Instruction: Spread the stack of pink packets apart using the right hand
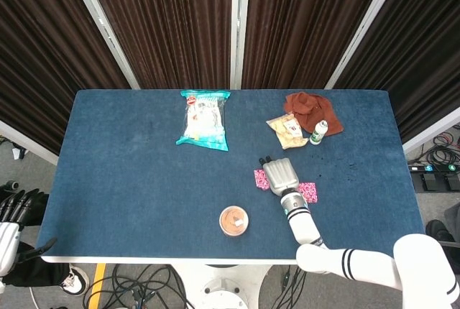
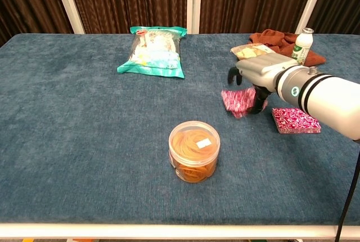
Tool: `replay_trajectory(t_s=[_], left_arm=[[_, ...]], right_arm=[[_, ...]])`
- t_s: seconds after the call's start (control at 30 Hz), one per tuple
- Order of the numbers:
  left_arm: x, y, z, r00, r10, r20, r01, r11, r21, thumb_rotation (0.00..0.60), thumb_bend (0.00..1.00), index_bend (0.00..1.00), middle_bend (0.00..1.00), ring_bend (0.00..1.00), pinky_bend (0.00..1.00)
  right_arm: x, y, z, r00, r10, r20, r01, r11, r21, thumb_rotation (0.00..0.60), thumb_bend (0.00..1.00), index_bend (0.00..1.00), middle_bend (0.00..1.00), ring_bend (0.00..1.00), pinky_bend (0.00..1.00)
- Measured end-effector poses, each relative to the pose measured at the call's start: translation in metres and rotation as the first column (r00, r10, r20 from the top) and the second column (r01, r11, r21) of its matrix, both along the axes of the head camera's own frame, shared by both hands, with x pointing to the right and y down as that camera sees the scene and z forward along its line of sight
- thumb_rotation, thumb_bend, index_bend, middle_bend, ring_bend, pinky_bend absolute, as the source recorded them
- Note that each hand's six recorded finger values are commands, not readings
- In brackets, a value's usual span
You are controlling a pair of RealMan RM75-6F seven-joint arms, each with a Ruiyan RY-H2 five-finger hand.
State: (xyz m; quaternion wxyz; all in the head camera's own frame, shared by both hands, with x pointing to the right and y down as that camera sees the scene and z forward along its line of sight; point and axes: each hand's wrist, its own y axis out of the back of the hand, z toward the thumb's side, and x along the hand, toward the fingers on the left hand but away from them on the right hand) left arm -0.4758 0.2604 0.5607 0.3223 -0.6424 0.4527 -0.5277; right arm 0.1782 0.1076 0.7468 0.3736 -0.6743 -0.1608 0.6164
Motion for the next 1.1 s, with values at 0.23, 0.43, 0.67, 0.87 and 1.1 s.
replay_trajectory(t_s=[0.23,0.43,0.67,0.87,1.1], left_arm=[[0.001,0.001,0.001,1.000,0.002,0.000,-0.002,1.000,-0.001,0.600,0.14,0.11,0.08,0.00,0.08],[0.002,0.001,0.003,1.000,0.005,0.001,-0.005,1.000,-0.008,0.600,0.14,0.11,0.08,0.00,0.08],[0.004,0.003,0.005,1.000,0.014,0.003,-0.014,1.000,-0.016,0.600,0.14,0.11,0.08,0.00,0.08],[0.005,0.004,0.007,1.000,0.015,0.005,-0.014,1.000,-0.024,0.600,0.14,0.11,0.08,0.00,0.08],[0.005,0.004,0.007,1.000,0.015,0.005,-0.015,1.000,-0.023,0.600,0.14,0.11,0.08,0.00,0.08]], right_arm=[[0.002,-0.002,-0.008,1.000,-0.004,0.010,0.004,1.000,0.009,0.600,0.10,0.03,0.12,0.74,0.82],[0.020,0.001,-0.027,1.000,-0.002,0.008,0.001,0.999,0.041,0.600,0.10,0.08,0.17,0.74,0.82],[0.078,0.014,-0.038,0.997,0.043,-0.062,-0.042,0.999,0.028,0.600,0.10,0.17,0.21,0.74,0.82],[0.098,0.026,-0.031,0.995,0.060,-0.078,-0.061,0.998,-0.016,0.600,0.10,0.20,0.22,0.74,0.82],[0.096,0.034,-0.022,0.996,0.041,-0.078,-0.044,0.998,-0.033,0.600,0.10,0.25,0.23,0.74,0.82]])
